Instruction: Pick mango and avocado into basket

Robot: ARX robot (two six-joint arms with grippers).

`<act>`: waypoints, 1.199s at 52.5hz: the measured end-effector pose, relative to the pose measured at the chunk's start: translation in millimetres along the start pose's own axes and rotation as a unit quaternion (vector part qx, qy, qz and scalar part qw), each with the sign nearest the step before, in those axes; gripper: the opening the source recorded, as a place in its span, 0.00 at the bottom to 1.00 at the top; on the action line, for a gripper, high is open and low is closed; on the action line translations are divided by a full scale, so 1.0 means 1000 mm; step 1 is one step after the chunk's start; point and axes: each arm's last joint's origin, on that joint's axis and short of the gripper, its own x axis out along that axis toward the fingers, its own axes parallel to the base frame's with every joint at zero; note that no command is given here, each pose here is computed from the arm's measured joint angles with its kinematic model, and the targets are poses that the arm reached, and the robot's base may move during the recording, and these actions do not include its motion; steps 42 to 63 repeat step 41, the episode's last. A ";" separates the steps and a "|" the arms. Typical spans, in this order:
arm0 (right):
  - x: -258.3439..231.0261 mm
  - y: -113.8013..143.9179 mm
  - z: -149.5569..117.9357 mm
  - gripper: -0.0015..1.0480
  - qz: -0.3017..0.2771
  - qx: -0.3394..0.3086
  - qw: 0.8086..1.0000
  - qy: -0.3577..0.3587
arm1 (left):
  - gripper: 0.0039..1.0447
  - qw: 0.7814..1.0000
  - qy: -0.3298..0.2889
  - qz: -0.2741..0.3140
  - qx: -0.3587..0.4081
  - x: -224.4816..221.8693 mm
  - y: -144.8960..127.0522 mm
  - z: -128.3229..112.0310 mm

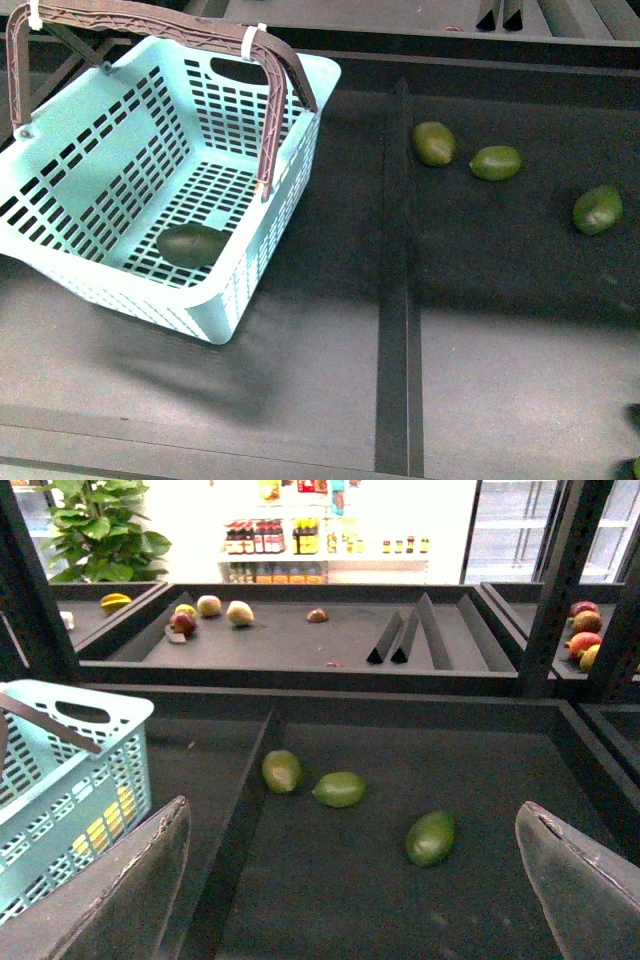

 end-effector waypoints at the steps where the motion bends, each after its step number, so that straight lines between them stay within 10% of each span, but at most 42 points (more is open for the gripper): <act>1: 0.000 0.000 0.000 0.92 0.000 0.000 1.000 0.000 | 0.02 1.000 0.000 0.000 0.000 0.000 0.000 0.000; 15: 0.000 0.000 0.000 0.92 0.000 0.000 1.000 0.000 | 0.02 1.000 0.000 0.000 0.000 0.000 0.000 0.000; 38: 0.000 0.000 0.000 0.92 0.000 0.000 1.000 0.000 | 0.93 1.000 0.000 0.000 0.000 0.000 0.000 0.000; 63: 0.000 0.000 0.000 0.92 0.000 0.000 1.000 0.000 | 0.92 1.000 0.000 0.000 0.001 0.000 0.000 0.000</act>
